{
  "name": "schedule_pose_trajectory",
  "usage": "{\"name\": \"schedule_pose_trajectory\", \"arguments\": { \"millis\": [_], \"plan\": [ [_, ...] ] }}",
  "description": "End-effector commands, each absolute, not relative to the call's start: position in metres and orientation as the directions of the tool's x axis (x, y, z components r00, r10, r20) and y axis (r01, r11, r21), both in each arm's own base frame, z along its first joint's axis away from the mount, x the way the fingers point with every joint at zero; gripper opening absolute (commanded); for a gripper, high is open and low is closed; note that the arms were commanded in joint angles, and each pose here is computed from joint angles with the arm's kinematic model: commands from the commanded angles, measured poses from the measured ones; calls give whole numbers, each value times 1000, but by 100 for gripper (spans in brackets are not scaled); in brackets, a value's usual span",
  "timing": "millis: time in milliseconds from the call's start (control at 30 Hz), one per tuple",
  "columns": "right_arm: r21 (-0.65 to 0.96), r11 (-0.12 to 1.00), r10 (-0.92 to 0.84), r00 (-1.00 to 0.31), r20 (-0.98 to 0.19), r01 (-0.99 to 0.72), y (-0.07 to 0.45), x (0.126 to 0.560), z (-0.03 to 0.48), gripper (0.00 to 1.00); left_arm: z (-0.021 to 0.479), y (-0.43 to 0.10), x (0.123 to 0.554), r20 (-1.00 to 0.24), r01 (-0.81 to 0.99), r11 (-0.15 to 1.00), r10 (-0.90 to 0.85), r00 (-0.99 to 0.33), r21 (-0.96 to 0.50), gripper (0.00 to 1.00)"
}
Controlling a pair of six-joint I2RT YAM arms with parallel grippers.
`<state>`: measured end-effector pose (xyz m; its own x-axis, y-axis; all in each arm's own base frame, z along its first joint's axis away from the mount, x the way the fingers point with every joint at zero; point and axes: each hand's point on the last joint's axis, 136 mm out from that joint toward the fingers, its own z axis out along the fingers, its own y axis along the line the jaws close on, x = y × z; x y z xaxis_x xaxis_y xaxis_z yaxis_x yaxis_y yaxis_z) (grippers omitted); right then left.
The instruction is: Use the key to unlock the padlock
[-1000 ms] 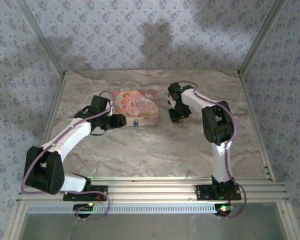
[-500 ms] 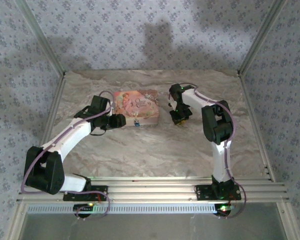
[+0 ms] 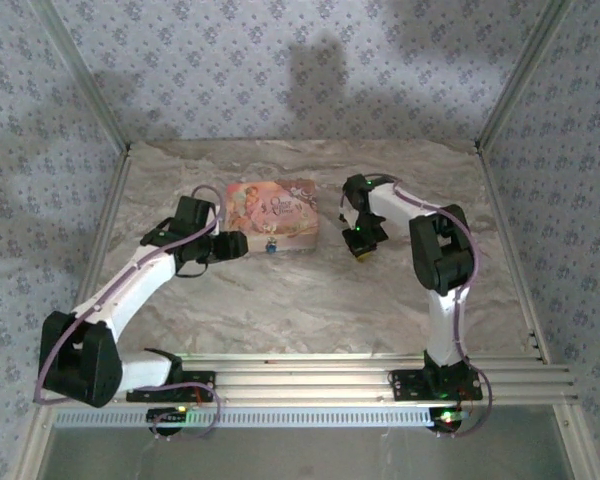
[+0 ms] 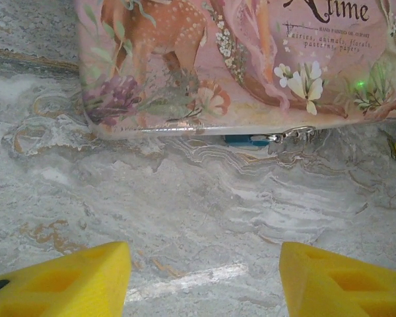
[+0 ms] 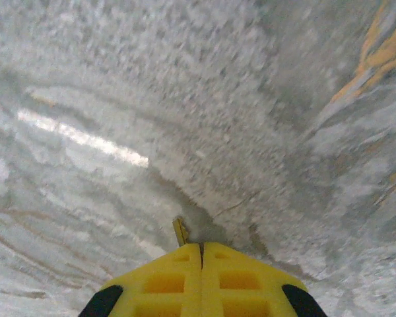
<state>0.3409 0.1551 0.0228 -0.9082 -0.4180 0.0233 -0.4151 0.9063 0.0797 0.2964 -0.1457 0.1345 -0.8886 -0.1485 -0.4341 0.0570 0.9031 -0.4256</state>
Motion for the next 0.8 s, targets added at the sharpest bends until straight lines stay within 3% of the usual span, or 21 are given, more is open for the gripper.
{"name": "schedule_pose_trajectory", "arguments": {
  "millis": [0,267,767],
  "plan": [
    [132,902,-409,-912,-34,-410,166,334,40,0,145,-150,293,-464,80,887,-159,-872,-454,63],
    [204,896,-367,-916,-161,-395,180,332,60,0,182,-172,297,-578,214,795,-200,-791,-567,68],
    [346,847,-208,-851,-482,-403,226,339,157,0,202,-227,296,-458,229,612,-247,-854,-757,61]
  ]
}}
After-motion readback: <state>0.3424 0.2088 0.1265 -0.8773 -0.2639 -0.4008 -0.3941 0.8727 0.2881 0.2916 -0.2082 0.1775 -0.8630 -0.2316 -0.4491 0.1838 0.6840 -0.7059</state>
